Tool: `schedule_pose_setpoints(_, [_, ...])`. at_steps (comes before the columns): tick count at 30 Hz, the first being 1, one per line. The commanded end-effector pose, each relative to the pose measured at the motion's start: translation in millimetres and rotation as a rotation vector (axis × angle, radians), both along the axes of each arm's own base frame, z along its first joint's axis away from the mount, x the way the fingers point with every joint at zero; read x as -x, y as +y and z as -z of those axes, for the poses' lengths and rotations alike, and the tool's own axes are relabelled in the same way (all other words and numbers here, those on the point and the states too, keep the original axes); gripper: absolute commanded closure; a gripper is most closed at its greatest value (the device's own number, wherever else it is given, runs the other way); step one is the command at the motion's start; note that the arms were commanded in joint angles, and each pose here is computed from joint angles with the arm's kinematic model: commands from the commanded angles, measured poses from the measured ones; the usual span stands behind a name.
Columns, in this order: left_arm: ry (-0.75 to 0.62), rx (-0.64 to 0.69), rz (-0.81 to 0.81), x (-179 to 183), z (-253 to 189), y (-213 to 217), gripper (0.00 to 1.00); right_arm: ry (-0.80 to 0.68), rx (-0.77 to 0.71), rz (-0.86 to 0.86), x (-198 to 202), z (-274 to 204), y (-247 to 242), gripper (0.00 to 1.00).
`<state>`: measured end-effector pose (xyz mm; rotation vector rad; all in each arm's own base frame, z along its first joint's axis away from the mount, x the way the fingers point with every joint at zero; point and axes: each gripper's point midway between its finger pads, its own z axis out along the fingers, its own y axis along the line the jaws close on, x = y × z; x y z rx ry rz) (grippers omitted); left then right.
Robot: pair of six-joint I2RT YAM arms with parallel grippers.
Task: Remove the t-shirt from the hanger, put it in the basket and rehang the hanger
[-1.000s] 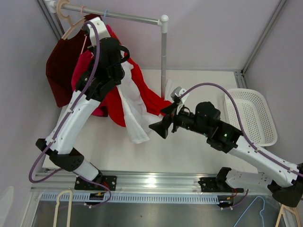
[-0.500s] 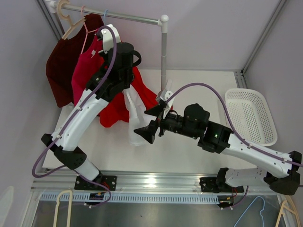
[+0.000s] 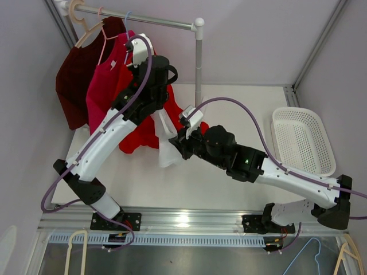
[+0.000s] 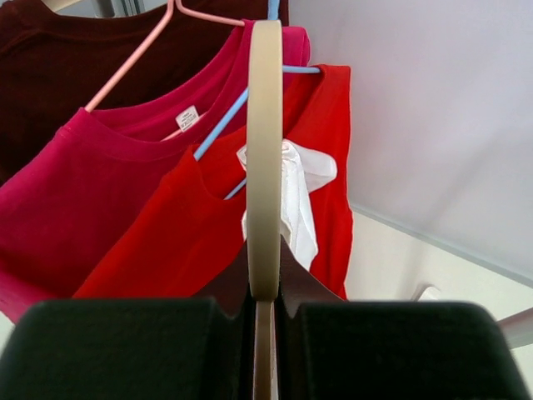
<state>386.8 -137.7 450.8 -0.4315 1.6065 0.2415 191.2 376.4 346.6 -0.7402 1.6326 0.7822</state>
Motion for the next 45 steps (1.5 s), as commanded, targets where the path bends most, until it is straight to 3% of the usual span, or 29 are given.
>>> schedule_pose_setpoints(1, [-0.042, 0.021, -0.008, -1.5, -10.8, 3.6, 0.99, -0.035, -0.062, 0.038, 7.3, -35.1, -16.5, 1.00])
schedule_pose_setpoints(12, [-0.052, 0.023, -0.010, -49.1, -8.9, -1.1, 0.99, 0.022, -0.029, 0.018, 74.6, -20.1, -58.6, 1.00])
schedule_pose_setpoints(16, [-0.066, 0.008, 0.000, -64.9, -17.2, -10.5, 0.99, 0.083, 0.005, 0.012, 87.3, 9.8, -57.6, 1.00])
schedule_pose_setpoints(22, [-0.068, -0.003, 0.010, -65.6, -28.9, -10.8, 0.99, 0.222, 0.032, -0.046, 108.0, 88.2, -17.5, 1.00])
schedule_pose_setpoints(26, [0.015, 0.076, 0.124, -40.9, -19.2, -15.2, 0.99, 0.219, 0.050, 0.087, 73.4, 105.6, -16.1, 1.00])
schedule_pose_setpoints(30, [0.149, 0.213, 0.345, 18.2, -2.2, -30.0, 0.99, 0.233, -0.036, 0.148, 18.3, 85.3, -23.7, 1.00])
schedule_pose_setpoints(33, [0.225, 0.204, 0.457, 55.3, 23.7, -40.5, 0.99, 0.218, -0.046, 0.232, -18.7, 75.6, -38.9, 1.00])
schedule_pose_setpoints(37, [0.248, 0.264, 0.682, 130.4, 18.8, -27.4, 0.99, 0.250, 0.001, 0.346, -57.6, 80.6, -65.6, 1.00])
schedule_pose_setpoints(42, [0.159, 0.270, 0.679, 172.9, 9.4, 17.0, 0.99, 0.256, -0.059, 0.406, -80.4, 63.8, -91.5, 1.00])
schedule_pose_setpoints(45, [0.113, 0.239, 0.618, 169.3, 9.9, 32.8, 0.99, 0.176, -0.158, 0.459, -91.8, 3.7, -114.6, 1.00])
